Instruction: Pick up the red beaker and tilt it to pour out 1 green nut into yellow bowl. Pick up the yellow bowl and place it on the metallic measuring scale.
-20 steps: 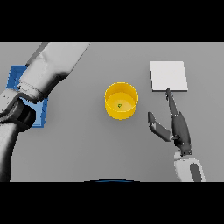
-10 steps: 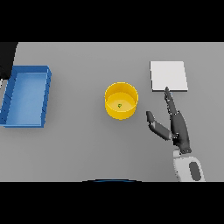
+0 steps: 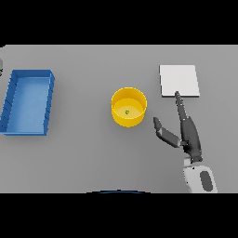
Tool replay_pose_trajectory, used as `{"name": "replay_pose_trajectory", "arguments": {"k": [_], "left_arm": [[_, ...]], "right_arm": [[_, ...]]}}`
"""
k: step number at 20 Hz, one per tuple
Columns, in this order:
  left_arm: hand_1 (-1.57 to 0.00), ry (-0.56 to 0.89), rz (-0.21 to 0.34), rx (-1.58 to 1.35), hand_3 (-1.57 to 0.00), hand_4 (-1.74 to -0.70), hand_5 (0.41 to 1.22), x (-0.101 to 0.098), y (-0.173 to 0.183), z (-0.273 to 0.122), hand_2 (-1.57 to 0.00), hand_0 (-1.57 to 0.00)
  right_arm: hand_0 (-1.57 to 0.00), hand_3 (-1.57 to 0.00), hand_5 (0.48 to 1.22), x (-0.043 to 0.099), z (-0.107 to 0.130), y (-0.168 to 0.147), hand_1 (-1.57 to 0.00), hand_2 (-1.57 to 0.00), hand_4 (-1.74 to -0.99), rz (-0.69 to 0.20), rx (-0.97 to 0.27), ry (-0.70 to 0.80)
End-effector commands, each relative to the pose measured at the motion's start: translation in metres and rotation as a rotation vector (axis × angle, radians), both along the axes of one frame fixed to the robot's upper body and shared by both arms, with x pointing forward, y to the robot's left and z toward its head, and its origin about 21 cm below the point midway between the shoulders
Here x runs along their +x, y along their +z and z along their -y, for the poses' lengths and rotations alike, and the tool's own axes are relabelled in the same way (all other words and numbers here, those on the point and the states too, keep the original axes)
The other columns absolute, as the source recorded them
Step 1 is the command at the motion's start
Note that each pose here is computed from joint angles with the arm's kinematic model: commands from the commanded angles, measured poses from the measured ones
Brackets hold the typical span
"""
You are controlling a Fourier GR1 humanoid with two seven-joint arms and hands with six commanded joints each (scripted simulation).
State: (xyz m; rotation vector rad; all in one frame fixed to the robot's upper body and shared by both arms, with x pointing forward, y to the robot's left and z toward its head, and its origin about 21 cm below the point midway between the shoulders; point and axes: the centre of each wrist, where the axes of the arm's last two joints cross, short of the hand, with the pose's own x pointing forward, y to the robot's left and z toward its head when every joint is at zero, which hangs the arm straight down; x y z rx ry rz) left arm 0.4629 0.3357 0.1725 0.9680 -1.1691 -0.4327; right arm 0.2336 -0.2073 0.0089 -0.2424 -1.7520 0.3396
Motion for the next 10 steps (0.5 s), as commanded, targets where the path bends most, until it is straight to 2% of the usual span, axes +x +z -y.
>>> {"name": "replay_pose_trajectory", "arguments": {"k": [1, 4, 7, 10], "left_arm": [[-1.57, 0.016, 0.004, -0.024, -1.48, -1.74, 1.221, -0.003, -0.008, 0.002, -1.57, -1.57], [-1.57, 0.078, -0.014, -0.102, -1.45, -1.74, 1.221, -0.021, -0.034, 0.001, -1.57, -1.57], [-1.57, 0.072, 0.026, -0.141, -1.45, -1.74, 1.221, -0.044, -0.053, 0.004, -1.57, -1.57], [-1.57, 0.092, 0.038, -0.189, -1.50, -1.74, 1.221, -0.064, -0.067, 0.010, -1.57, -1.57]], "right_arm": [[0.00, 0.00, 0.649, -0.001, -0.001, 0.002, 0.00, 0.00, -1.046, 0.007, -0.005, 0.005], [0.00, 0.00, 0.648, -0.002, 0.002, -0.002, 0.00, 0.00, -1.026, -0.015, 0.005, 0.016], [0.00, 0.00, 0.646, -0.004, 0.002, -0.006, 0.00, 0.00, -1.020, -0.015, 0.007, 0.022], [0.00, 0.00, 0.647, -0.005, 0.001, -0.006, 0.00, 0.00, -1.005, -0.009, 0.021, 0.028]]}}
